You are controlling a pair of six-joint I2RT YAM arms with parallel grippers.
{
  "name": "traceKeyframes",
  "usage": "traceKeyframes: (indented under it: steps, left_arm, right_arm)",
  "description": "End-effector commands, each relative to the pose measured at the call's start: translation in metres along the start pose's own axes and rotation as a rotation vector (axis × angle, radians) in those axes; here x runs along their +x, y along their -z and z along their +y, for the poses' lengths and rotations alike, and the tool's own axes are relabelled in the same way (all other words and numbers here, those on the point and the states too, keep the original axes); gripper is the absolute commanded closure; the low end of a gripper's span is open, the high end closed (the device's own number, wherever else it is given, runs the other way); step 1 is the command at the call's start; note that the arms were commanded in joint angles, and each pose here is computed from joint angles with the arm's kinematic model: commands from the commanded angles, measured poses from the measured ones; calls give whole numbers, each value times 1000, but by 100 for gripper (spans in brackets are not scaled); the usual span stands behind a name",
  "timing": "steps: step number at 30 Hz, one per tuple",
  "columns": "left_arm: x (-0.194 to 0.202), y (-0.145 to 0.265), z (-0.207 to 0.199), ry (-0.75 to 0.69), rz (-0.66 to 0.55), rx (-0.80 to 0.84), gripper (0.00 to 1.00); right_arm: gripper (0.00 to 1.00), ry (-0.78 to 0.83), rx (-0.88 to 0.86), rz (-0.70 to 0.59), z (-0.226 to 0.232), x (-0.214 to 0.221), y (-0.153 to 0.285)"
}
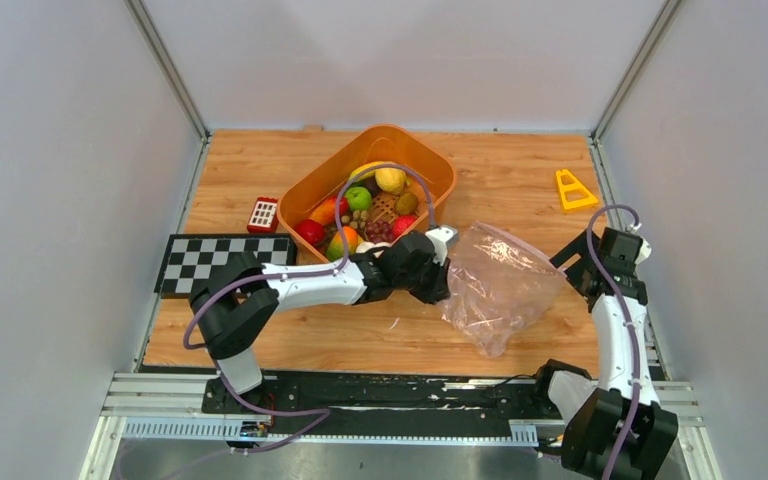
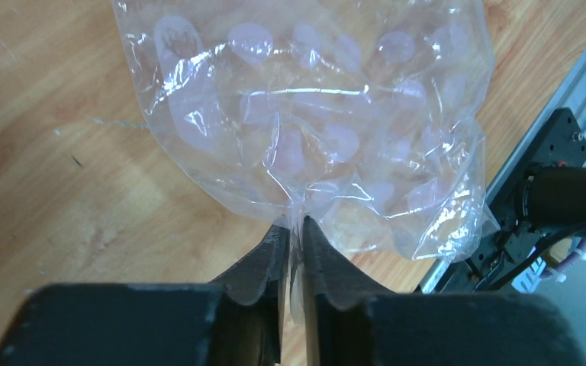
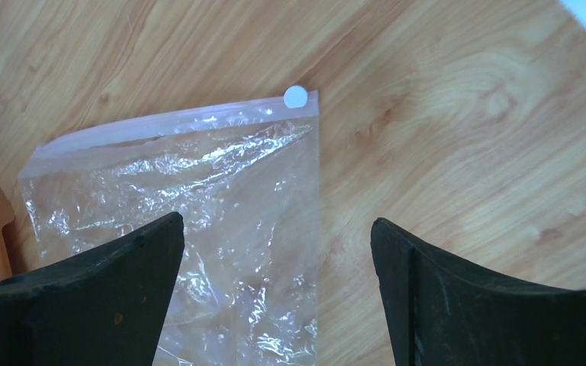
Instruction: Place the food in the zip-top bag and seal the zipper
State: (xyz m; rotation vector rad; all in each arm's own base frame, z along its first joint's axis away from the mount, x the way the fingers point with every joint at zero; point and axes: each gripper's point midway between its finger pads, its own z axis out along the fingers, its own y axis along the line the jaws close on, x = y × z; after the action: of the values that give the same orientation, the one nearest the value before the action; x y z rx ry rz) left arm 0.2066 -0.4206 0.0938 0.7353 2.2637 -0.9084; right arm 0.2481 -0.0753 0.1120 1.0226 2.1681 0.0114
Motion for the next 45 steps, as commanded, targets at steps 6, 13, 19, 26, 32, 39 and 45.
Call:
traceKeyframes:
  steps: [6, 13, 19, 26, 32, 39, 45]
  left_arm:
    - [6, 27, -10, -63, 19, 25, 52]
    - [-19, 49, -25, -144, -50, 75, 35]
    - [-34, 63, -33, -199, -89, 96, 31]
    - [-42, 76, -32, -252, -123, 80, 29]
    - [-54, 82, -33, -326, -108, 56, 27]
    - [-76, 86, -44, -324, -152, 67, 25]
    - [-112, 107, -50, -338, -241, 51, 21]
  right_arm:
    - [14, -85, -71, 105, 11, 29, -36]
    - [22, -115, -124, 121, 12, 44, -53]
    - [33, -130, -201, 136, 21, 55, -64]
    - [71, -168, -261, 79, 20, 65, -64]
    - [100, -89, -274, -28, 20, 45, -51]
    - [100, 48, -435, -203, 49, 4, -8]
    - [100, 151, -623, -230, 90, -21, 28]
